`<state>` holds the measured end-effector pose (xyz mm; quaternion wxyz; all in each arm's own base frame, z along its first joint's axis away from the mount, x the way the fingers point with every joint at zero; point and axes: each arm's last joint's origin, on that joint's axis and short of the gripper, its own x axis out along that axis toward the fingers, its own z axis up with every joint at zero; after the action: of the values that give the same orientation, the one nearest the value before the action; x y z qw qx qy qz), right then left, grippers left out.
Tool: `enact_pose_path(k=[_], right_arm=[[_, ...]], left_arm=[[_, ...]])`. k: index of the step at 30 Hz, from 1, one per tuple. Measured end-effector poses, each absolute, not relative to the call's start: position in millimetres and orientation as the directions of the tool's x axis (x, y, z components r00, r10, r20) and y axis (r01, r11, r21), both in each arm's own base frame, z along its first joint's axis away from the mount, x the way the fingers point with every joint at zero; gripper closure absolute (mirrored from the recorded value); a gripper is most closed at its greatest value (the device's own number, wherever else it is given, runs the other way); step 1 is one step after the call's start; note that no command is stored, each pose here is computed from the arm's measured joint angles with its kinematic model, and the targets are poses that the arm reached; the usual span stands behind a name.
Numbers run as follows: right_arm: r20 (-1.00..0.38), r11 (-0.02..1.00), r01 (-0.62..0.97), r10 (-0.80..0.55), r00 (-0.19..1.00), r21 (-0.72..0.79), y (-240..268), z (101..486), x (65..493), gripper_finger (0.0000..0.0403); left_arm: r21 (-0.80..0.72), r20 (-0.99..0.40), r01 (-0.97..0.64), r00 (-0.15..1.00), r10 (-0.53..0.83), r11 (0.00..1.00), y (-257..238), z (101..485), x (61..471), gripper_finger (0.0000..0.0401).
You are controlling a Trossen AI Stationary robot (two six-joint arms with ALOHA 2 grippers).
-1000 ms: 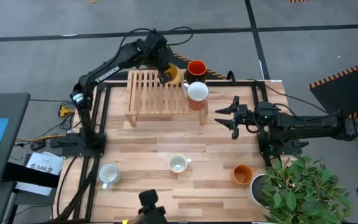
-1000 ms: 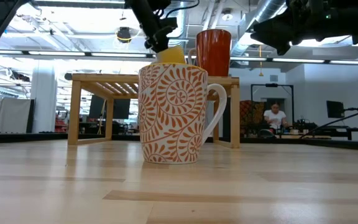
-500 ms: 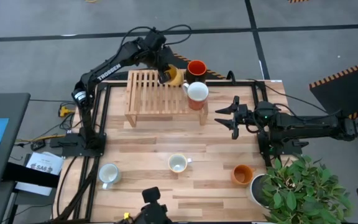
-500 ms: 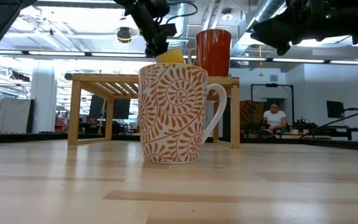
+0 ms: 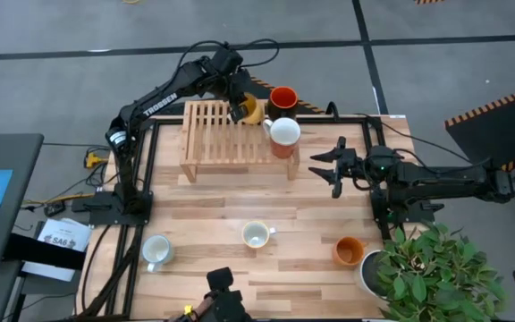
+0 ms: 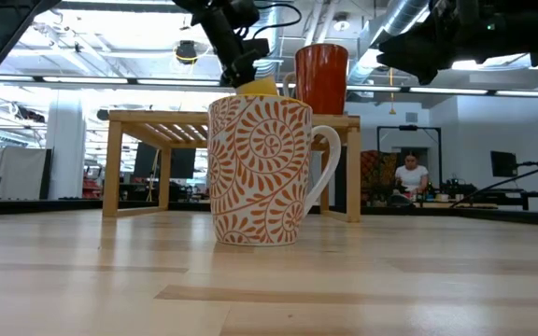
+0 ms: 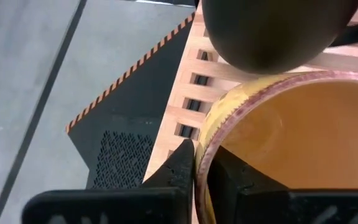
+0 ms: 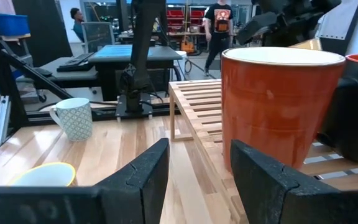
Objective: Place coffee mugs
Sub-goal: Put the yellow mug on the shelf
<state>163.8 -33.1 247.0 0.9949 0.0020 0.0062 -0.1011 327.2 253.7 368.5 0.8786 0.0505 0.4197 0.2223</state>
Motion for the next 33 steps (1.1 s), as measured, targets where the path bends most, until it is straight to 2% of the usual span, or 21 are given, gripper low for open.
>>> enact_pose_path(k=[6, 15, 23, 33], right_arm=[[-0.014, 0.98, 0.201, -0.201, 0.98, 0.002, -33.1, 246.9, 163.7, 0.0207], [-0.014, 0.98, 0.2, -0.2, 0.98, 0.002, -33.1, 246.9, 163.7, 0.0207], [-0.014, 0.98, 0.2, -0.2, 0.98, 0.0, -33.1, 246.9, 163.8, 0.0207], [-0.014, 0.98, 0.2, -0.2, 0.98, 0.0, -33.1, 246.9, 163.8, 0.0207]], left_arm=[[0.289, -0.689, -0.353, 0.569, 0.45, 0.89, 255.5, 370.0, 330.1, 0.0341], [0.302, -0.678, -0.348, 0.576, 0.456, 0.888, 256.0, 371.1, 330.9, 0.031], [0.371, -0.672, -0.371, 0.525, 0.522, 0.851, 258.0, 371.5, 329.7, 0.0272], [0.349, -0.66, -0.365, 0.558, 0.503, 0.863, 257.2, 372.9, 331.5, 0.0228]])
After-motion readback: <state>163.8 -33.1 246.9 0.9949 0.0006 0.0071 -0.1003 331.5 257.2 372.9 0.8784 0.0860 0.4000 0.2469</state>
